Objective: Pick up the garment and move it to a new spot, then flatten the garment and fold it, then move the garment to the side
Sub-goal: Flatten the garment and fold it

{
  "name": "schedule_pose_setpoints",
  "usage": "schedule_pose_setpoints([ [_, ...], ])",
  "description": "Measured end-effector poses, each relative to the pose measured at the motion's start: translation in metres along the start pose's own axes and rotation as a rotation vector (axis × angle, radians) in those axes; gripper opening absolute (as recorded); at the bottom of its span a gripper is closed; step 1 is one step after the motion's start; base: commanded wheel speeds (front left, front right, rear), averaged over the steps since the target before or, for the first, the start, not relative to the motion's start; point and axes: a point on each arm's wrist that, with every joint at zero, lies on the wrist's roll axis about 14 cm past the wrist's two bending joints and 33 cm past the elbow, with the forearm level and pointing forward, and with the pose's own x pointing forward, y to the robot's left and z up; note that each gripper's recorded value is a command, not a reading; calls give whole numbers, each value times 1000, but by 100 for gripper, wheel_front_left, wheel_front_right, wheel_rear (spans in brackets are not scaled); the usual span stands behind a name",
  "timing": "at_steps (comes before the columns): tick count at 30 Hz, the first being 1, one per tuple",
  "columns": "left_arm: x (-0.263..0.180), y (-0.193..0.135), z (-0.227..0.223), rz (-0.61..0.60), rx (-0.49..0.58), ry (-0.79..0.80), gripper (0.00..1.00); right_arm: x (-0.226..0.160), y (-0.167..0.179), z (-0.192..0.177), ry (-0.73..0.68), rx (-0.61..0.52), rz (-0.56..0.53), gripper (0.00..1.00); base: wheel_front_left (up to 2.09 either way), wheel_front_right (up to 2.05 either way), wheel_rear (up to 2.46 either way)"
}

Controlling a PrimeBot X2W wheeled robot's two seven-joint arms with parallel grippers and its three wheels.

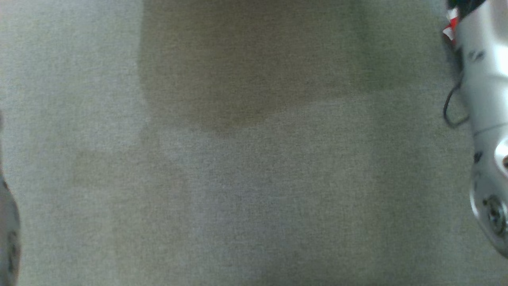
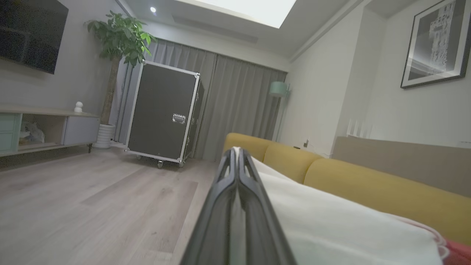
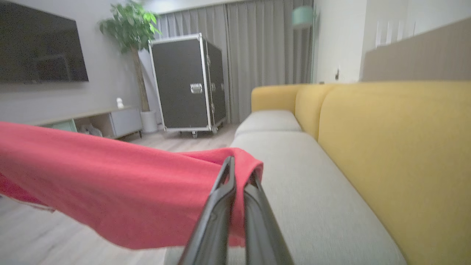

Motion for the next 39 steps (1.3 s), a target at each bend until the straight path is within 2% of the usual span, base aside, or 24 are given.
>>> schedule_pose_setpoints([
  [3, -20, 1, -36, -6, 16, 96, 0, -19, 1, -49, 146, -6, 0, 0, 0, 0, 0],
  [7, -72, 7, -93, 4, 5, 265, 0, -61, 5, -116, 376, 54, -13, 0, 0, 0, 0],
  [13, -164, 20, -145, 26, -2, 496, 0, -119, 21, -162, 612, 32, 40, 0, 0, 0, 0],
  [19, -219, 15, -152, -3, -20, 604, 0, -163, 14, -176, 736, -7, 52, 0, 0, 0, 0],
  [25, -282, 2, -148, -70, -24, 734, 0, -212, 20, -179, 829, -50, 111, 0, 0, 0, 0],
  [32, -328, -8, -140, -106, -54, 822, 0, -247, 18, -171, 866, -69, 147, 0, 0, 0, 0],
  [39, -365, -19, -134, -126, -77, 908, 0, -284, 26, -170, 928, -22, 182, 0, 0, 0, 0],
])
